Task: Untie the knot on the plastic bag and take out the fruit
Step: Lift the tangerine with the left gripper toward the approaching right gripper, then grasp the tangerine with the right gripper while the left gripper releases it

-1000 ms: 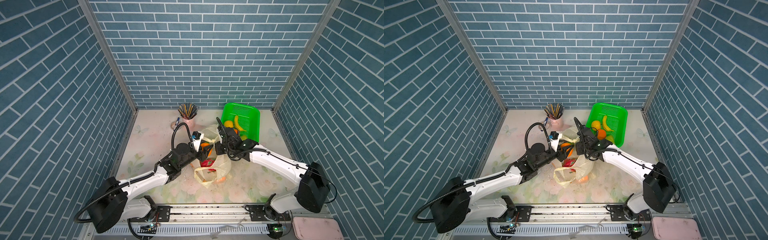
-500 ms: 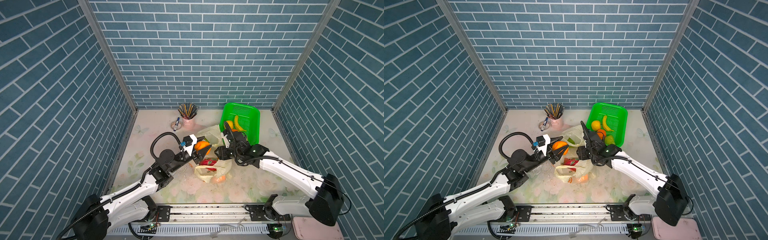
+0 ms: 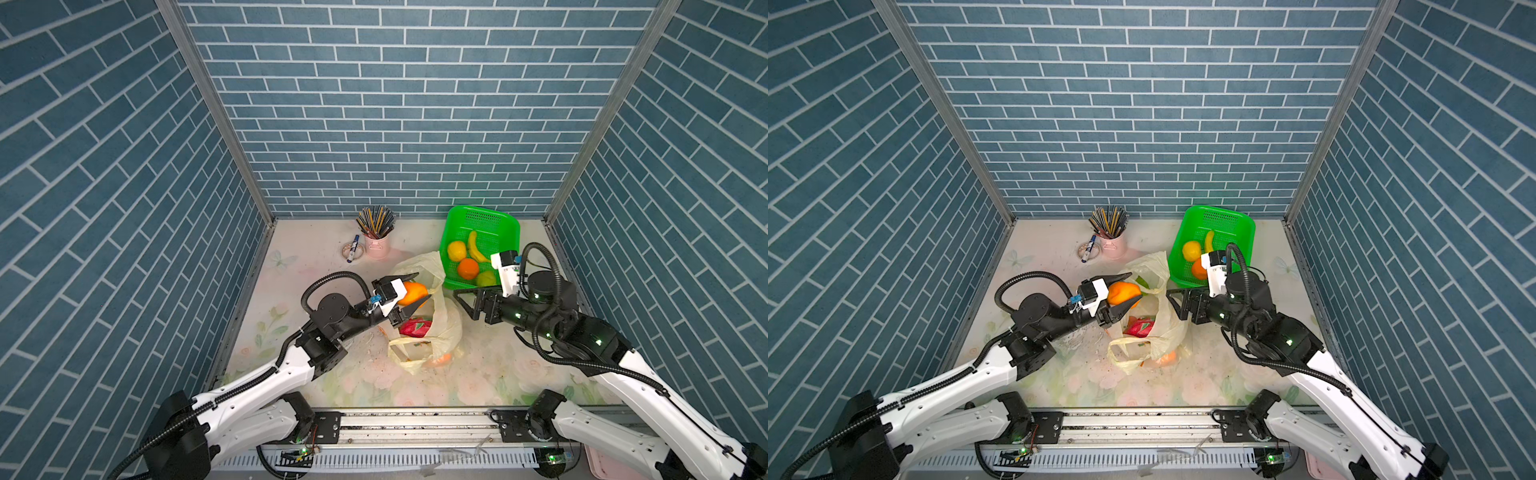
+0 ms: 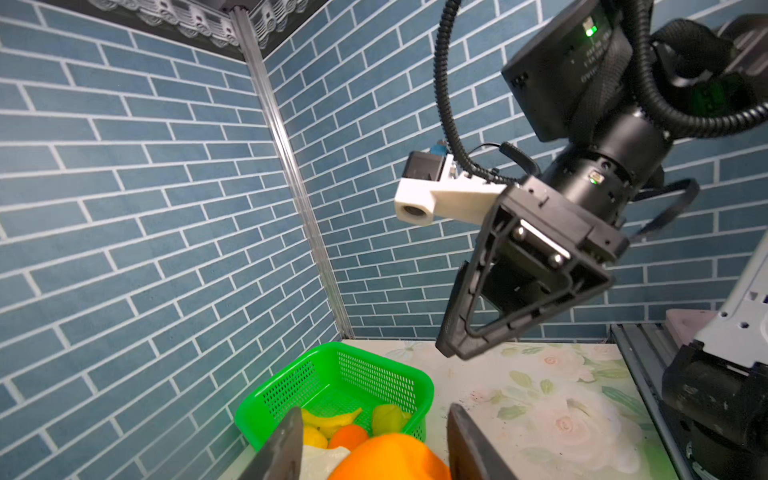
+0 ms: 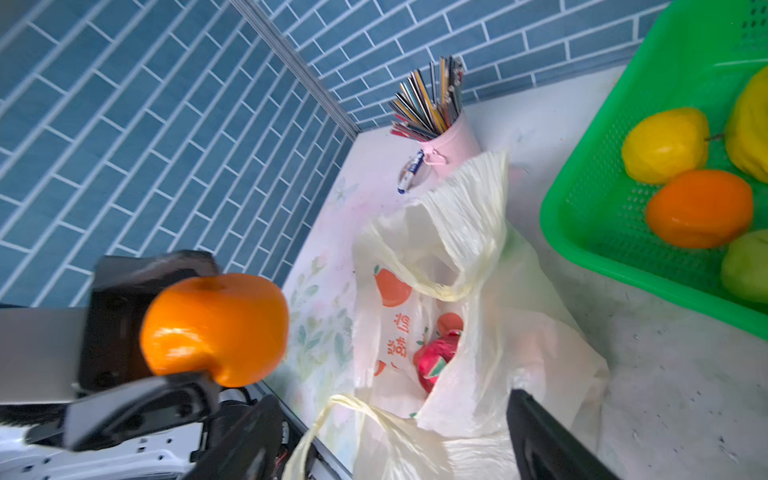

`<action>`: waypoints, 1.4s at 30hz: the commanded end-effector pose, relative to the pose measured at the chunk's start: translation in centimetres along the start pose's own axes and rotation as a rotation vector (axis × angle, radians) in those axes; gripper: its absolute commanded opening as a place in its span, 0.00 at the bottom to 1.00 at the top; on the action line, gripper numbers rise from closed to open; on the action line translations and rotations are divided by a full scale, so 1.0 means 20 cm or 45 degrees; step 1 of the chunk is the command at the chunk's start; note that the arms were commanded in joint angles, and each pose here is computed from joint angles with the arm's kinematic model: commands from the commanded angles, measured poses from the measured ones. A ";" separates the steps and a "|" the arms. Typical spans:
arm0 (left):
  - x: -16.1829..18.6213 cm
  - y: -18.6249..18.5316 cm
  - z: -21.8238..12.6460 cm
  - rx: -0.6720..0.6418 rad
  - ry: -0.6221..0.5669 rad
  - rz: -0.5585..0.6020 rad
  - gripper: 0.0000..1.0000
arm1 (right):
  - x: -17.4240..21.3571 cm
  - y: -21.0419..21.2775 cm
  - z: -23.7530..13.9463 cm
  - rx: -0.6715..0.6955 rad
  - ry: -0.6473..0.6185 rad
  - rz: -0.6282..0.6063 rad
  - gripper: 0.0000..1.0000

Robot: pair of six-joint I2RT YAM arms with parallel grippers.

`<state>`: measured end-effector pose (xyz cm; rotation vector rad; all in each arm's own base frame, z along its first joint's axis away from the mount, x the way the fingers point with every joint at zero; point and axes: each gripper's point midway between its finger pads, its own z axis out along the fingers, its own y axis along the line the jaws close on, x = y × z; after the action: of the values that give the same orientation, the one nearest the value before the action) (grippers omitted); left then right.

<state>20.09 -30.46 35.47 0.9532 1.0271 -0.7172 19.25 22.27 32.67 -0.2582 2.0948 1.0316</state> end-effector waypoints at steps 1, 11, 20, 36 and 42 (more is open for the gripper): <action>-0.03 -0.04 0.05 0.067 0.015 0.156 0.47 | 0.00 0.15 -0.03 -0.168 0.068 0.037 0.87; -0.08 -0.12 0.15 0.139 -0.008 0.260 0.47 | 0.07 0.35 0.03 -0.506 0.208 0.065 0.89; -0.09 -0.22 0.18 0.237 -0.022 0.315 0.47 | 0.14 0.33 0.17 -0.557 0.292 0.093 0.87; -0.05 -0.22 0.20 0.205 0.010 0.330 0.73 | 0.09 0.25 0.21 -0.466 0.227 0.115 0.52; -0.07 -0.11 0.15 0.022 0.018 0.236 0.89 | -0.04 0.15 0.19 -0.370 0.094 0.115 0.51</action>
<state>18.33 -35.37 34.96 1.1691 0.9187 -0.5800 19.25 27.96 32.51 -0.3956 2.0888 1.4551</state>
